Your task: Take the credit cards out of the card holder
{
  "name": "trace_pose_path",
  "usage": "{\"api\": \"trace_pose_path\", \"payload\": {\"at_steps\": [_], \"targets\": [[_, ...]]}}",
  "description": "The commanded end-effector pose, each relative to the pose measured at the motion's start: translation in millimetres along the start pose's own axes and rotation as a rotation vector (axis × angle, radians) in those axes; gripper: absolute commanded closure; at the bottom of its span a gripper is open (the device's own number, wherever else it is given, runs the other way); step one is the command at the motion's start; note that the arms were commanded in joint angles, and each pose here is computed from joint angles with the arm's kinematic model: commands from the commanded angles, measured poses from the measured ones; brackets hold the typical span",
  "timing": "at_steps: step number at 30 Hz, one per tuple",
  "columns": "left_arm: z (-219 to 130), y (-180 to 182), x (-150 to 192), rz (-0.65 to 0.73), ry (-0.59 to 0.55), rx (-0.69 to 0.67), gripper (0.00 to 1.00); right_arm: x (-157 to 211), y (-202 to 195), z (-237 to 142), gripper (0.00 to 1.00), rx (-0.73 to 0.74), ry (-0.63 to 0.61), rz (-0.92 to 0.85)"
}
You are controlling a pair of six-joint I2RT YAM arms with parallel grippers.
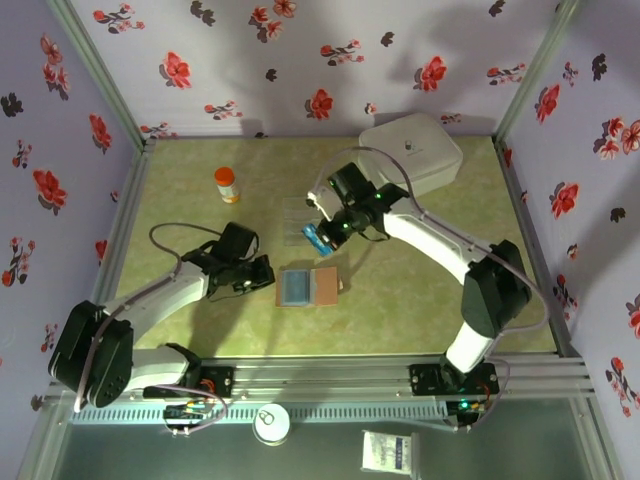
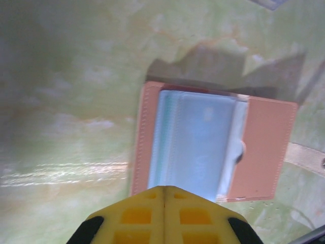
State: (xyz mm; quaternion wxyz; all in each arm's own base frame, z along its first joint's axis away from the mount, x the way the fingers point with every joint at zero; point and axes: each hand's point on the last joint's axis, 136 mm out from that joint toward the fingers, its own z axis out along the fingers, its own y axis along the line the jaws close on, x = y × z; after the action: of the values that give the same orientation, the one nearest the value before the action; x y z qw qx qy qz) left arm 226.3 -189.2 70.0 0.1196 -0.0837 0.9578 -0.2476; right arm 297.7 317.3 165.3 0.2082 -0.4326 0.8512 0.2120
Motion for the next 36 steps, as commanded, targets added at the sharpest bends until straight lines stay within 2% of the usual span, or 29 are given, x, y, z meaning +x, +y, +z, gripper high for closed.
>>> {"api": "trace_pose_path", "payload": {"at_steps": [1,7,12,19,36], "targets": [[-4.3,12.9,6.2,0.005,0.008,-0.013,1.00,8.8,-10.0,3.0,1.00,0.000,0.124,-0.293],[-7.9,21.0,8.2,-0.015,0.002,-0.005,1.00,-16.5,-21.5,13.6,1.00,-0.016,0.174,-0.482],[-7.3,25.7,9.5,-0.024,0.007,-0.009,1.00,-27.6,-33.3,33.2,1.00,-0.054,0.226,-0.524],[-5.5,31.1,10.2,-0.032,0.015,-0.016,1.00,-42.7,-49.7,55.0,1.00,-0.093,0.225,-0.536],[-2.3,39.3,11.1,-0.049,0.029,-0.027,1.00,-22.7,-56.5,82.9,1.00,-0.196,0.284,-0.513]]}}
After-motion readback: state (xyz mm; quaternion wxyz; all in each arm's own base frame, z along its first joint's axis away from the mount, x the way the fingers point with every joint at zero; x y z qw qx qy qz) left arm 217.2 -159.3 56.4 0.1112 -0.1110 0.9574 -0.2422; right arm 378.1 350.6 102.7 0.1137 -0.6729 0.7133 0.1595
